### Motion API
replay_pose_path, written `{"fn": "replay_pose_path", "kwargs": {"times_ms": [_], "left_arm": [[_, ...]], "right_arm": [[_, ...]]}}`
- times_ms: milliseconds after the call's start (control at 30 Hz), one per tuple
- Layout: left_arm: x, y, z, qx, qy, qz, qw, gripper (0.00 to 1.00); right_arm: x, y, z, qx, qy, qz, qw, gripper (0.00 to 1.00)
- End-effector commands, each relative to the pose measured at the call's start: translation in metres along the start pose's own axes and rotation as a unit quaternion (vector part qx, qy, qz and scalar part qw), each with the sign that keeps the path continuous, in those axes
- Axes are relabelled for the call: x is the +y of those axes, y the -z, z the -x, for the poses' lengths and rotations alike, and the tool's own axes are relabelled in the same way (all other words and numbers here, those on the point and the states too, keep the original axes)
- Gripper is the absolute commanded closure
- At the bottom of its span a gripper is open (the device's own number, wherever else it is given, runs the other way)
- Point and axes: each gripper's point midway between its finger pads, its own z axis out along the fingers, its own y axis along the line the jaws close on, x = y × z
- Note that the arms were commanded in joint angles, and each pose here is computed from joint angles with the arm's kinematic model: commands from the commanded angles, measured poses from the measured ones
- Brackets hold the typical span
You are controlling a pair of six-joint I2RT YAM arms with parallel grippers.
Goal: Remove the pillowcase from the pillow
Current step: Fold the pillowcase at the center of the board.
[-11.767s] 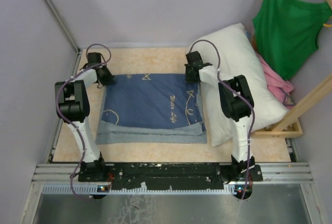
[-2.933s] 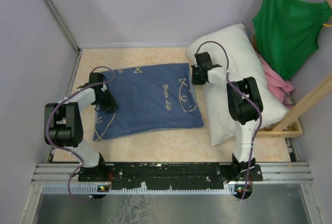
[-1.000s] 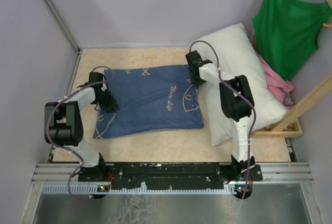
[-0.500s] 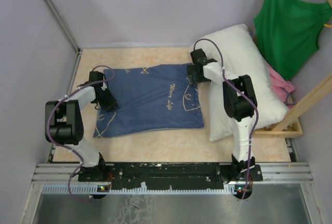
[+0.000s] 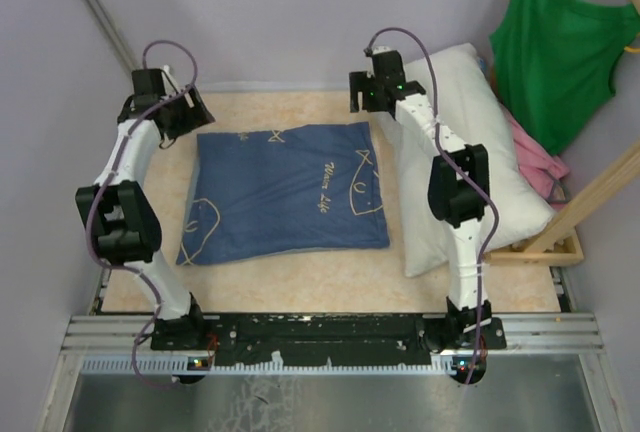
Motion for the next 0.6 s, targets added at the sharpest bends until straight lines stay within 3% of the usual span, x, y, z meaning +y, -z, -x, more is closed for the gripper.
{"fn": "replay_pose_path", "kwargs": {"times_ms": [0,200,367,567], "left_arm": [[0.045,-0.037,0.031,-0.002,-0.047,0.017,0.999,0.21],[0.067,-0.075,0.051,0.005,-0.074,-0.042,0.996,0.30],[0.061,-0.095,0.048,0.010,-0.117,-0.088,0.989,0.27],[0.074,-0.115,0.033,0.026,-0.121,-0.077,0.989,0.26]], "right_arm": [[0.006,-0.028,0.018,0.001,0.008,0.030,1.000,0.25],[-0.001,-0.057,0.010,0.028,-0.005,0.064,0.998,0.40],[-0.013,-0.068,-0.014,0.055,-0.006,0.063,0.996,0.40],[-0.030,-0.084,-0.038,0.073,-0.013,0.041,0.996,0.39]]}}
